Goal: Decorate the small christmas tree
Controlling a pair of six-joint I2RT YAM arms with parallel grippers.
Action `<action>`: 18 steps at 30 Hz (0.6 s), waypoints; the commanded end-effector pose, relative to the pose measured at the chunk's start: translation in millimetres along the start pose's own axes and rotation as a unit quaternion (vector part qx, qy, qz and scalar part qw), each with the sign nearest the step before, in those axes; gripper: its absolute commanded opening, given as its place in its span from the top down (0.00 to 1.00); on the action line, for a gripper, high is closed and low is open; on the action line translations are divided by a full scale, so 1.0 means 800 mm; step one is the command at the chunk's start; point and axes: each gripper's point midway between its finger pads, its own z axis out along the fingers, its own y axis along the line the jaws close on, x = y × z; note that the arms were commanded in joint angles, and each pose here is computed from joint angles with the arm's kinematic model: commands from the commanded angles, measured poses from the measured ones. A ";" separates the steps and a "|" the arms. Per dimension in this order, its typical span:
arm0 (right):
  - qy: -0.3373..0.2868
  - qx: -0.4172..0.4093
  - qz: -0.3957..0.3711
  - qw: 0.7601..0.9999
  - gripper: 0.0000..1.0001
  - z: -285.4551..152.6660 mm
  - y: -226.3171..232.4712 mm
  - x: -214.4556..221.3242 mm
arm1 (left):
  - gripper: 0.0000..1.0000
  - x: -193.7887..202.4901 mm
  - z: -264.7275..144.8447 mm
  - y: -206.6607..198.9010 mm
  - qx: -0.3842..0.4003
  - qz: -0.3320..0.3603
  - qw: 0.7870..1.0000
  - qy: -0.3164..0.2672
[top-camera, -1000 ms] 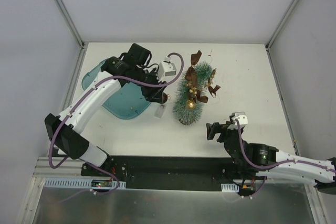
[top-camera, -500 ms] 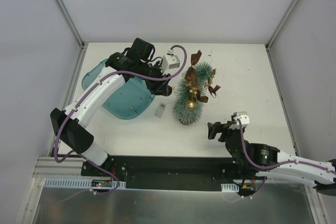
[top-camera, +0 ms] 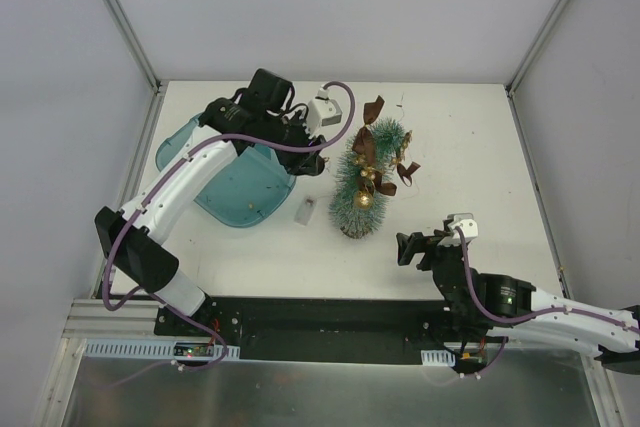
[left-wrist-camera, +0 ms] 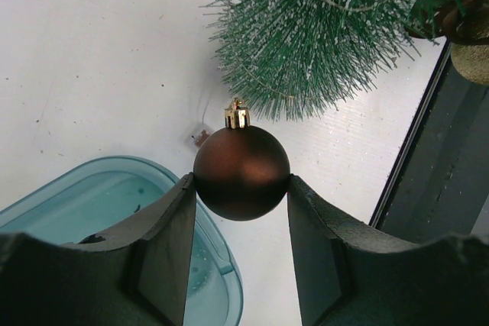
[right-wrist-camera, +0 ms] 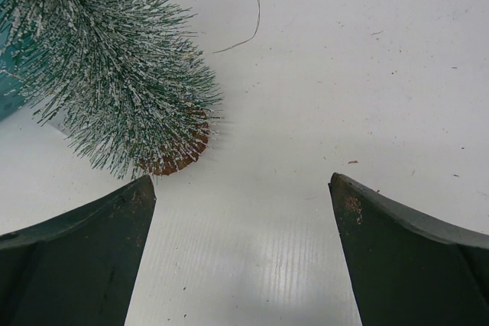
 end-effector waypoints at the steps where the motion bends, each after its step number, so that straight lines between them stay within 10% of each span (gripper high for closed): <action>1: -0.014 0.007 0.008 1.000 0.01 -0.002 -0.002 -0.020 | 1.00 -0.032 -0.016 0.003 -0.015 0.010 0.999 -0.033; 18: -0.019 0.005 0.015 1.000 0.01 -0.004 -0.001 -0.027 | 1.00 -0.046 -0.021 -0.019 0.014 0.016 0.998 -0.052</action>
